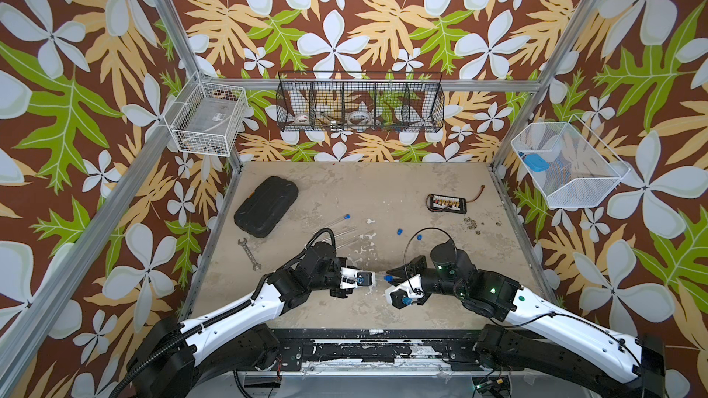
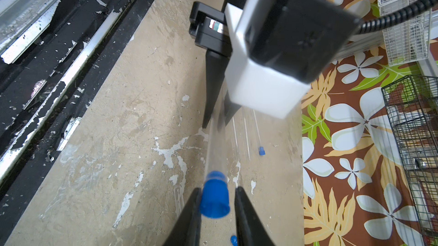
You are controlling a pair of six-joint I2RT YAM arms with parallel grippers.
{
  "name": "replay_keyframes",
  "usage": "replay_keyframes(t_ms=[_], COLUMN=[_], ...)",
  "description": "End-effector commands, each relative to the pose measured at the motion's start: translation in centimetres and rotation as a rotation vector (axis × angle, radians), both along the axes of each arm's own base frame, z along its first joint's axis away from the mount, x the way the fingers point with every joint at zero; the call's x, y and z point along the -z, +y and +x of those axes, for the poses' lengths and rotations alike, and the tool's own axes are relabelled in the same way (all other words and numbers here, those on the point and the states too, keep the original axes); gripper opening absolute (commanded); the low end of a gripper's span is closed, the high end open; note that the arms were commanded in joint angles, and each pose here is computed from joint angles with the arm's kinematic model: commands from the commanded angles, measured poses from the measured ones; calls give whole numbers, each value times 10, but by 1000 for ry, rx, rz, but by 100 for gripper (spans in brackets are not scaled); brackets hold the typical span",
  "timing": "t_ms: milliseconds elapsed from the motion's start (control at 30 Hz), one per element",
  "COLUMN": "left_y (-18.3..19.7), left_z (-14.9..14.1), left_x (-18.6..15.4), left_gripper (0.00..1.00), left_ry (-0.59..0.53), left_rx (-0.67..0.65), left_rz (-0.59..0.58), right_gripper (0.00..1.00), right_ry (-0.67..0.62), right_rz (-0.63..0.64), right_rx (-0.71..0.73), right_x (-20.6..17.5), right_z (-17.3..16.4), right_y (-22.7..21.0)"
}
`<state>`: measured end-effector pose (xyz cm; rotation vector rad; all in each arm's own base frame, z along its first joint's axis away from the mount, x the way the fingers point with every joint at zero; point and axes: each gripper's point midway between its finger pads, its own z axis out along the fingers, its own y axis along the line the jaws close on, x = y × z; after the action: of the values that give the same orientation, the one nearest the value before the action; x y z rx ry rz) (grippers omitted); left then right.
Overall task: Insert stoppers into test tubes
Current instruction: Insert the stopper into the test tube.
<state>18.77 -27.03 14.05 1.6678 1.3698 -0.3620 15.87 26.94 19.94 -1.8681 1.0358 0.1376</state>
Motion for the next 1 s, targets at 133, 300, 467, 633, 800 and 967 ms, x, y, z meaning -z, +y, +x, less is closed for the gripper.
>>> replay_keyframes(t_ms=[133,300,467,633,800,967], left_y=[-2,-5,-7,-8,-8,-8], left_z=[-2,-4,-6,-6,-4,-2], left_x=[-6,-15,-29,-41,-50,-55], left_gripper=[0,0,0,0,0,0], left_ry=[10,-6,-43,-82,-108,-126], left_rx=[12,32,49,56,45,36], left_rz=[-19,-49,-91,-129,-152,-164], right_gripper=[23,18,15,14,14,15], right_ry=[-10,23,74,104,137,165], right_rz=[21,38,90,110,141,167], right_rx=[5,1,2,21,39,60], right_x=[-5,-2,-3,0,2,4], right_z=[3,2,1,5,10,16], right_y=[4,9,20,26,34,42])
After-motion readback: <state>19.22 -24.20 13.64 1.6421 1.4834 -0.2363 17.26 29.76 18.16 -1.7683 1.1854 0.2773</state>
